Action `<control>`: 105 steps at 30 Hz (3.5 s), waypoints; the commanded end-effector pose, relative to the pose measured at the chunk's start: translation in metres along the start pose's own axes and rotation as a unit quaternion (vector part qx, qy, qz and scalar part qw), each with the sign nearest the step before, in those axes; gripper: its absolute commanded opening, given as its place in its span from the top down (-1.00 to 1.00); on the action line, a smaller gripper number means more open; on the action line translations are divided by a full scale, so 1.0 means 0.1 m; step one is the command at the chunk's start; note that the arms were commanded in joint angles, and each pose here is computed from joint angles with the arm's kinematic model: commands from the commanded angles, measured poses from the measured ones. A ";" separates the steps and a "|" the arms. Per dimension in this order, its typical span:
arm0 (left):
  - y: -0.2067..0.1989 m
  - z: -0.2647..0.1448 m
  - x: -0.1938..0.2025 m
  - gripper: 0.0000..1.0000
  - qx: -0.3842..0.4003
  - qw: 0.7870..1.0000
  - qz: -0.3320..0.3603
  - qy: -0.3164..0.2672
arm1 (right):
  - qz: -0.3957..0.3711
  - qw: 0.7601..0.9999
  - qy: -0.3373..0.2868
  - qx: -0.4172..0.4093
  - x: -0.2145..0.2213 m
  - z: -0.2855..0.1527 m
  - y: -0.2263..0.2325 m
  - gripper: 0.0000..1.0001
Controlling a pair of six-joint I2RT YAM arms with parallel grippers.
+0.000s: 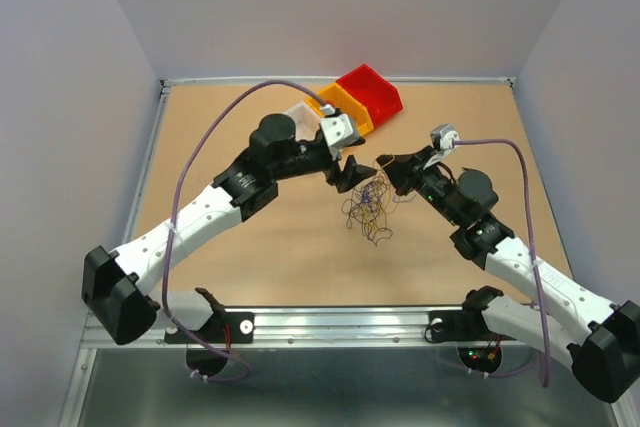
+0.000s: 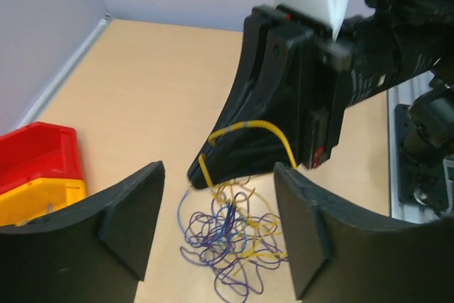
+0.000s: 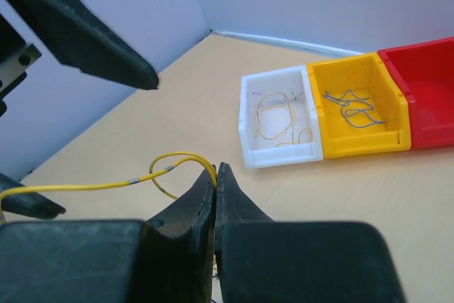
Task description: Untangle the cables
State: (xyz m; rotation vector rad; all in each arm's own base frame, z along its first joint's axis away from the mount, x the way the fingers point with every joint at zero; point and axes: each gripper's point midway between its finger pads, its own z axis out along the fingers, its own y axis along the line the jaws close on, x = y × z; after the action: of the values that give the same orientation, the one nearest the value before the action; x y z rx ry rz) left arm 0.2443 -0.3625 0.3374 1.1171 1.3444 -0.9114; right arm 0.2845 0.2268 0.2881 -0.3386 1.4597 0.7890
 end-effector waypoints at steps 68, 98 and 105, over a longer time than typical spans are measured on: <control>1.48 -0.89 0.71 -0.59 -0.281 0.957 -0.067 0.015 | 0.070 0.985 -0.105 0.119 -1.41 1.24 -0.24 0.99; 2.38 -1.58 1.13 -0.60 -0.424 0.901 -0.091 0.013 | 0.180 0.974 0.096 0.102 1.19 3.04 -0.96 0.99; 2.49 -1.43 1.38 -0.59 -0.410 0.903 -0.122 0.046 | 0.113 0.970 0.123 0.178 1.65 2.91 -1.16 0.99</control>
State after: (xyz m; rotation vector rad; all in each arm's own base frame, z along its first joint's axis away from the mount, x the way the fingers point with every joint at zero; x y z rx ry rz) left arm 0.4399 -0.1419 0.2193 0.3455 1.7622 -0.3585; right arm 0.5599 0.3777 0.1288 0.0180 1.9183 0.7905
